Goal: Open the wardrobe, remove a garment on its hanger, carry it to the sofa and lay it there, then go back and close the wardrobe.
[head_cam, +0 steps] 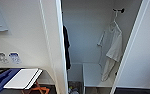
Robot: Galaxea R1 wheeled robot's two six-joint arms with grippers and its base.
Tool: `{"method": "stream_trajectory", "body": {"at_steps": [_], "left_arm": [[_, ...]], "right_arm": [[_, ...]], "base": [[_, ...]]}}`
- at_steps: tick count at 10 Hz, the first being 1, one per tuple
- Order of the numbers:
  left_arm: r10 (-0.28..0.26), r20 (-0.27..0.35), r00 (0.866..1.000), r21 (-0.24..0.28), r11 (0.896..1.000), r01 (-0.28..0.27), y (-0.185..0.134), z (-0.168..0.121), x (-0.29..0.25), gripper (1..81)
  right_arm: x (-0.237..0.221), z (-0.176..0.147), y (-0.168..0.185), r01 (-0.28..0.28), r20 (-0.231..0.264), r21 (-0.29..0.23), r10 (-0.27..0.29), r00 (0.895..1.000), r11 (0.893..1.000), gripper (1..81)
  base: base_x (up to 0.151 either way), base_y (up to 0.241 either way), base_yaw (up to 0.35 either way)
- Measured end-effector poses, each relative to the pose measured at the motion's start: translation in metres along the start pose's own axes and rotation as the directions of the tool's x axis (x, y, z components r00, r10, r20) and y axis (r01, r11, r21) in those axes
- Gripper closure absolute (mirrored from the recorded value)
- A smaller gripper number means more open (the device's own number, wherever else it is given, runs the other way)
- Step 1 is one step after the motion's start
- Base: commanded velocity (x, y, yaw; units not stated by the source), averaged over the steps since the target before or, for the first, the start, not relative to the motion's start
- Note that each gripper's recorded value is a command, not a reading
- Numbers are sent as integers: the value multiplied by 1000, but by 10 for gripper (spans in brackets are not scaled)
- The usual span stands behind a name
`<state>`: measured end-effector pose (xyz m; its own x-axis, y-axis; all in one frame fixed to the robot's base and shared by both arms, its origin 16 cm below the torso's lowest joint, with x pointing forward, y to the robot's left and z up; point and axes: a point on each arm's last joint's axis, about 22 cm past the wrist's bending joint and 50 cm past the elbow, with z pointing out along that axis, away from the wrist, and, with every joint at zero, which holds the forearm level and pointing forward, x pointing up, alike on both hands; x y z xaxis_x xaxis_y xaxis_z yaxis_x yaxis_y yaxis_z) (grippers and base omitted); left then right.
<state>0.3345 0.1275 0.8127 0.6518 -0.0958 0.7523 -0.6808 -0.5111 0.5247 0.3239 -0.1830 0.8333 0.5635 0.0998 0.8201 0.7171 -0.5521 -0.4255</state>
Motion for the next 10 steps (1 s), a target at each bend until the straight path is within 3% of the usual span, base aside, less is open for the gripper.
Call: {"method": "stream_trajectory", "body": {"at_steps": [2,10], "left_arm": [[7,-1,1000,22,1000,-7,-10,-5,1,10],[7,-5,1000,16,1000,-7,-9,-2,3,10]], "right_arm": [[0,-4,9,9,3,-19,-9,1000,1000,10],[2,0,7,10,-3,-11,-10,1000,1000,10]], "base": [[0,0,0],[0,0,0]]}}
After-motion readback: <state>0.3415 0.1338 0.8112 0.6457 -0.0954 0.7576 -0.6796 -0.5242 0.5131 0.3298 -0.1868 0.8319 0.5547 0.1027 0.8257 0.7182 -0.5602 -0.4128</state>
